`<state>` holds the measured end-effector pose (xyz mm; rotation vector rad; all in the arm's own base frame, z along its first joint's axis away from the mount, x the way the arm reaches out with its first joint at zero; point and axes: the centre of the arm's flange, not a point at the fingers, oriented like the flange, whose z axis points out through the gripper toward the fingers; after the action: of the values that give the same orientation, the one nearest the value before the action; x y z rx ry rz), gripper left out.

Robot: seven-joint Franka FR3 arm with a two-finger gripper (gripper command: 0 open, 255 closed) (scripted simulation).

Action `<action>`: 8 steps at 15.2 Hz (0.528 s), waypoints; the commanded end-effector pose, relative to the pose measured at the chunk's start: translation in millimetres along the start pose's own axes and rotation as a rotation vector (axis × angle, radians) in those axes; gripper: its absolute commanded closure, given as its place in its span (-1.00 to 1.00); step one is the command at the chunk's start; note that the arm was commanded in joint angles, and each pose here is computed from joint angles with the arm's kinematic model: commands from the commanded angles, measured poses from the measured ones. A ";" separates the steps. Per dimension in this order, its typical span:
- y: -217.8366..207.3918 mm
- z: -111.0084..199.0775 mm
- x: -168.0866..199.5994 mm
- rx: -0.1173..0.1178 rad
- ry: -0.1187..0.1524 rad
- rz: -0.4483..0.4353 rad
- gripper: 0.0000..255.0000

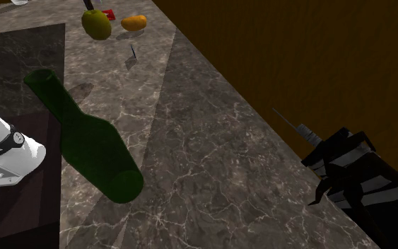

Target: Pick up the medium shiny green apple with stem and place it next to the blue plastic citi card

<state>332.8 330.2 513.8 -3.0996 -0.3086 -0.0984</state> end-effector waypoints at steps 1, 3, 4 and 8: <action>0.6 11.3 -0.1 0.000 0.001 0.000 1.00; 0.8 21.8 -0.7 0.000 0.001 0.000 1.00; 0.9 27.1 -1.1 0.000 0.001 0.000 1.00; 1.3 48.1 -2.5 0.000 0.001 0.000 1.00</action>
<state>332.9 330.6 470.3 -3.0999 -0.3085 -0.0984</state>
